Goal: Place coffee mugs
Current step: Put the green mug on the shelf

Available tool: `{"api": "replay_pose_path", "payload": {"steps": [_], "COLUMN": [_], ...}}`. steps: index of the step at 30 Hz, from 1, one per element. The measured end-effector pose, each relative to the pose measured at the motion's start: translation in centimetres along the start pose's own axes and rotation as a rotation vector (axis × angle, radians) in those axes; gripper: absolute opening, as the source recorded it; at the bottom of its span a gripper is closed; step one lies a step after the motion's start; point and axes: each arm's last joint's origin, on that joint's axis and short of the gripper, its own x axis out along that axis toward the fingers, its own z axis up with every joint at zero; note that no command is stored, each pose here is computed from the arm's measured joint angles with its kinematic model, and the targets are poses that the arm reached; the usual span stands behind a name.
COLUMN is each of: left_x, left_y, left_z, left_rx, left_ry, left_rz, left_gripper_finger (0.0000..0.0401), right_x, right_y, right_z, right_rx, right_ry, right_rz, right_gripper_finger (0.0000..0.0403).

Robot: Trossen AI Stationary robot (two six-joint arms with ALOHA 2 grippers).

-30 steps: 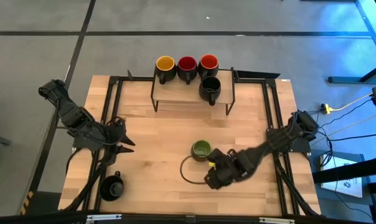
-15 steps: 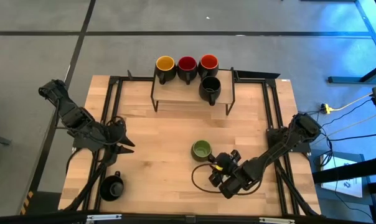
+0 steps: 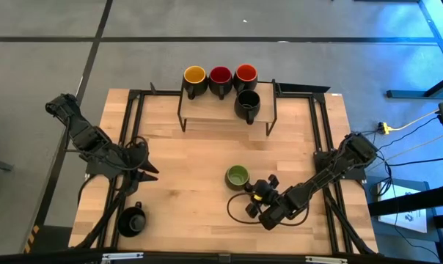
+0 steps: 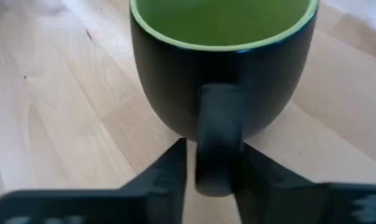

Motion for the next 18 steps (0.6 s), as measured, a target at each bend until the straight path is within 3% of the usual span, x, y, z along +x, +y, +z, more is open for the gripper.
{"api": "replay_pose_path", "payload": {"steps": [3, 11, 18], "left_x": [0.0, -0.1, -1.6], "left_y": [0.0, 0.0, 0.3], "left_z": [0.0, 0.0, 0.2], "left_rx": [0.001, -0.001, -0.049], "left_ry": [-0.006, -0.004, 0.026], "left_rz": [0.006, 0.002, -0.111], "left_gripper_finger": [0.0119, 0.0119, 0.0119], "right_x": [0.0, 0.2, -0.6], "right_y": [0.0, 0.7, 3.1], "right_z": [0.0, 1.1, 4.4], "right_rx": [-0.029, -0.035, 0.017], "right_ry": [-0.005, 0.003, -0.031], "right_rz": [0.002, 0.022, 0.049], "right_gripper_finger": [0.0044, 0.0044, 0.0044]}}
